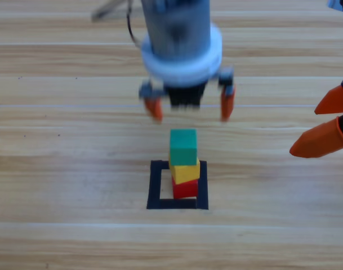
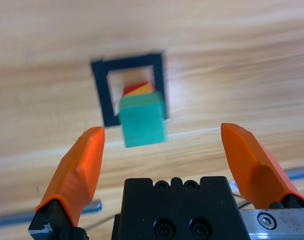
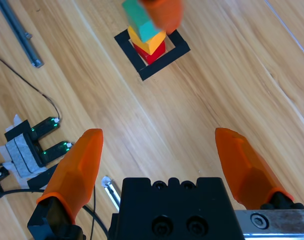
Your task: Stack the blocks in the rectangular block: red at the bottom, yellow in the middle, green on top
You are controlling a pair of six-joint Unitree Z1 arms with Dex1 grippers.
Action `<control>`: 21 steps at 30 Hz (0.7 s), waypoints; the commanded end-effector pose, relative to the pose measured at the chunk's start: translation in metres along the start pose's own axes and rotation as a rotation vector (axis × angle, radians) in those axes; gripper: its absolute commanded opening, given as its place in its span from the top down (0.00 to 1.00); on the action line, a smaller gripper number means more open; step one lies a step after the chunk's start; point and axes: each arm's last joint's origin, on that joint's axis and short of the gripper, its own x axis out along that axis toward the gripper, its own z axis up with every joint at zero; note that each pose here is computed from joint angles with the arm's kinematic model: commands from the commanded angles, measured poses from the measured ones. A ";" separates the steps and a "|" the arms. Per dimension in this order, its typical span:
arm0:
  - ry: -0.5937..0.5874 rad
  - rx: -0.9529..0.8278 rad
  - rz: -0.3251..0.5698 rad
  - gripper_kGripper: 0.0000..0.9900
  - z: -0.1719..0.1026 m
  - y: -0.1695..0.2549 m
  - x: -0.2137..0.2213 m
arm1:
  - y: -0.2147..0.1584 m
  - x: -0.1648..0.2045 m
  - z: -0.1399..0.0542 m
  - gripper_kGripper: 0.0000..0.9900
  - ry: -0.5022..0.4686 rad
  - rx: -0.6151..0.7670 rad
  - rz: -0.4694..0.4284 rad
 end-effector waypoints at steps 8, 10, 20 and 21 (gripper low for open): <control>-0.234 0.365 -0.032 0.00 -0.074 -0.012 -0.087 | 0.043 0.020 0.032 0.00 0.083 -0.148 0.113; -0.229 0.365 -0.023 0.00 -0.082 0.001 -0.082 | 0.046 0.021 0.032 0.00 0.087 -0.155 0.119; -0.287 0.373 -0.063 0.00 -0.111 0.065 -0.094 | 0.044 0.021 0.033 0.00 0.089 -0.157 0.093; -0.289 0.372 -0.063 0.00 -0.111 0.065 -0.095 | 0.044 0.021 0.033 0.00 0.089 -0.157 0.088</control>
